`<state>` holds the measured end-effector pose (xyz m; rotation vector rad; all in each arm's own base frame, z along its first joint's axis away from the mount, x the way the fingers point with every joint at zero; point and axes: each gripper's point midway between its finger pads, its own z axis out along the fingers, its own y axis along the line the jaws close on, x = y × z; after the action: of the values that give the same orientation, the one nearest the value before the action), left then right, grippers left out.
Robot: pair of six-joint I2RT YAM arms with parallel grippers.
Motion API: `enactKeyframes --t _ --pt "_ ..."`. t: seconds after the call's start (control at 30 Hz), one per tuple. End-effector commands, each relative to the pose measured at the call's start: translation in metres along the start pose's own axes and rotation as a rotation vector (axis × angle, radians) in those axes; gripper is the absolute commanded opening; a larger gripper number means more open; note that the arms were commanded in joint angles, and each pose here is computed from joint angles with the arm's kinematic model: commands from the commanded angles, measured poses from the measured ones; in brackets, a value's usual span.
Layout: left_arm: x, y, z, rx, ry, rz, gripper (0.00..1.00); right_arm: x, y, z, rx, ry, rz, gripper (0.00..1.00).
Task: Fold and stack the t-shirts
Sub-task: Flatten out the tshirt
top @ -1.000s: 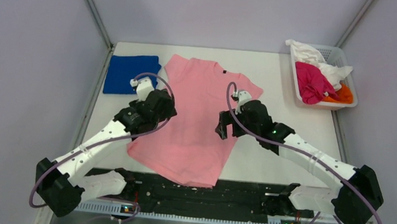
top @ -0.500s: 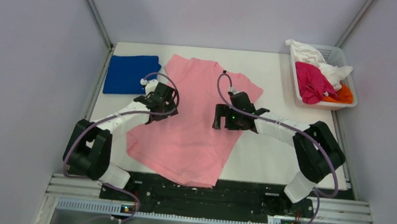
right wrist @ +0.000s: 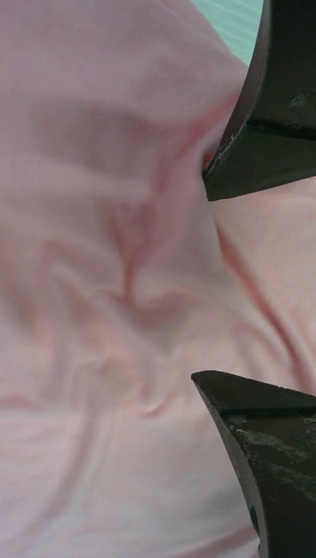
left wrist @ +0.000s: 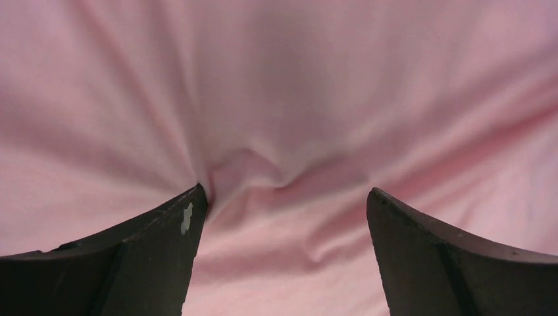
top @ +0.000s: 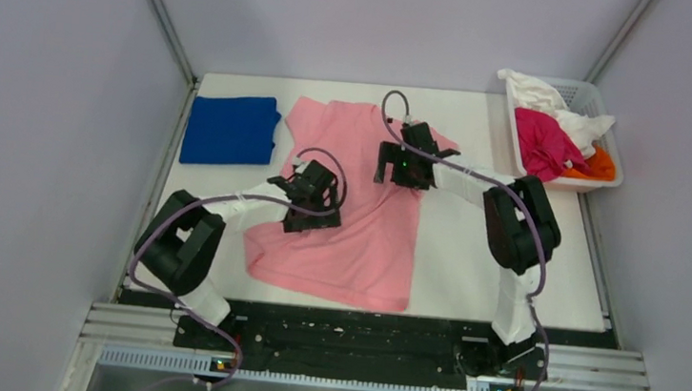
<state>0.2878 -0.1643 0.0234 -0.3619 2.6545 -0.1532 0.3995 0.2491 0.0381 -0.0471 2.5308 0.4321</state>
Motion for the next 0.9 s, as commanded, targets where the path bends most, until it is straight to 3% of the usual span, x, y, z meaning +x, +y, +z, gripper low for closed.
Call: enactKeyframes --t 0.0,0.1,0.2,0.3,0.43,0.53,0.63,0.73,0.87 --pt "0.089 -0.085 -0.010 0.313 0.319 0.178 0.95 -0.022 -0.019 0.042 0.073 0.046 -0.029 0.99" --pt "0.104 -0.157 -0.035 0.595 0.357 0.273 0.99 -0.053 -0.011 0.059 0.008 0.021 -0.031 0.99" --pt "0.112 -0.219 -0.056 0.748 0.344 0.382 0.99 -0.098 -0.008 0.057 -0.062 -0.043 -0.036 0.99" --pt "0.108 -0.275 -0.078 0.831 0.273 0.476 0.99 -0.143 -0.039 0.028 -0.051 -0.133 0.000 0.99" --pt "0.087 -0.302 -0.114 0.917 0.149 0.534 0.99 -0.184 -0.082 -0.030 -0.006 -0.247 0.039 0.99" --pt "0.051 -0.286 -0.125 0.811 -0.018 0.547 0.99 -0.189 -0.096 -0.069 0.043 -0.295 0.018 0.99" --pt "0.002 -0.240 -0.125 0.601 -0.177 0.469 0.99 -0.172 -0.089 -0.094 0.018 -0.292 0.021 0.99" --pt "-0.047 -0.179 -0.119 0.450 -0.246 0.319 0.99 -0.130 -0.091 -0.107 0.024 -0.268 0.077 0.99" --pt "-0.119 -0.107 -0.104 0.378 -0.315 0.079 0.99 -0.063 -0.073 -0.111 0.007 -0.218 0.141 0.99"
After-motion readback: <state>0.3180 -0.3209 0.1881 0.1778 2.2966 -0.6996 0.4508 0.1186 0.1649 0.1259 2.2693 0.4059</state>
